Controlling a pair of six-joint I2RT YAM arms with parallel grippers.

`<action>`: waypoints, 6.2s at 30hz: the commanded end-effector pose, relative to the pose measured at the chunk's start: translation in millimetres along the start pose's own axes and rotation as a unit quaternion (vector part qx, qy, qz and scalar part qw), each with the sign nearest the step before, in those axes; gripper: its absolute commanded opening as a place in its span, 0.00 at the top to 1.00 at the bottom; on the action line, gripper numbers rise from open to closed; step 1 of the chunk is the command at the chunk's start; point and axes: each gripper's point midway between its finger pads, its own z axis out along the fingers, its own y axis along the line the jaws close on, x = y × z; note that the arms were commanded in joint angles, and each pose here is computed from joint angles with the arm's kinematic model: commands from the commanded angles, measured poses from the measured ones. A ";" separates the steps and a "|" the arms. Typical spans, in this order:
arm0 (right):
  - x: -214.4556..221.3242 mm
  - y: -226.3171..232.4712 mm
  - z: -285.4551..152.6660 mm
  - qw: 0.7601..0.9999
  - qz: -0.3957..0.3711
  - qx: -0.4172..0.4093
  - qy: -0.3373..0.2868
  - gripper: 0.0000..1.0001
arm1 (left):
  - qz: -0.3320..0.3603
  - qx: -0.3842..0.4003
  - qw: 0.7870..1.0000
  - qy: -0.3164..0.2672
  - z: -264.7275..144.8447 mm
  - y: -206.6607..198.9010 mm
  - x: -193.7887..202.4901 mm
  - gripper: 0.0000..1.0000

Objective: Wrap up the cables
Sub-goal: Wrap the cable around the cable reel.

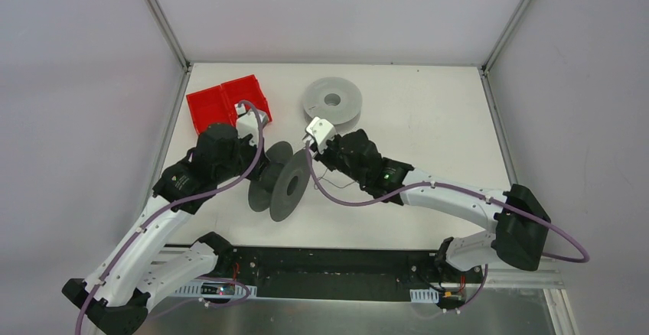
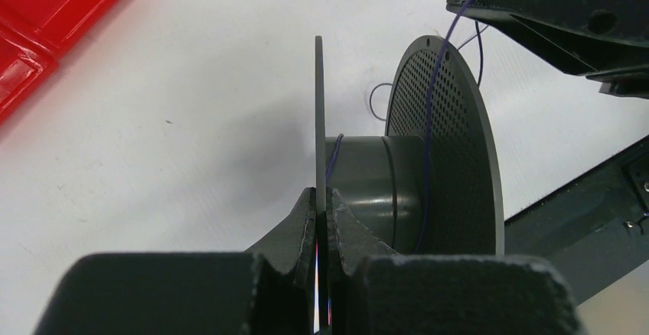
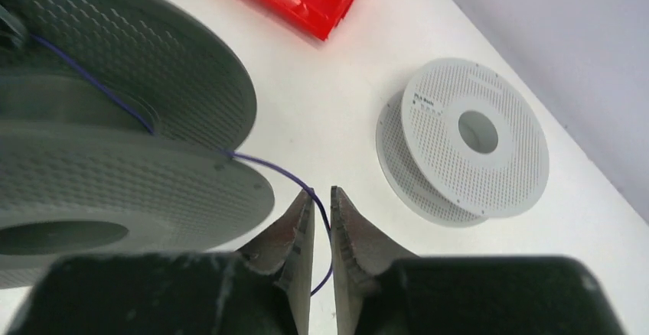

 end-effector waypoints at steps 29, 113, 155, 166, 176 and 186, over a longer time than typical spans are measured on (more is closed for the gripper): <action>41.3 53.0 -58.6 0.969 0.150 -0.141 -0.136 0.50 | -0.139 -0.028 0.978 -0.151 -69.6 0.7 -95.4 1.00; 1.1 108.5 -92.0 0.961 0.232 -0.148 0.008 1.00 | -0.255 -0.074 0.961 -0.073 76.8 68.2 -40.6 1.00; -91.7 43.8 21.4 0.956 0.252 -0.150 -0.009 1.00 | -0.191 0.025 0.980 0.047 77.7 26.5 12.4 1.00; -74.2 27.9 37.9 0.957 0.270 -0.110 0.010 1.00 | -0.156 0.079 0.982 0.071 64.8 6.9 22.4 1.00; -22.6 15.0 53.3 0.947 0.308 -0.061 0.061 1.00 | -0.141 0.118 0.979 0.087 62.3 -4.4 31.1 0.94; 19.3 4.8 56.8 0.928 0.364 -0.017 0.078 1.00 | -0.146 0.125 0.976 0.103 65.2 -6.6 38.8 0.89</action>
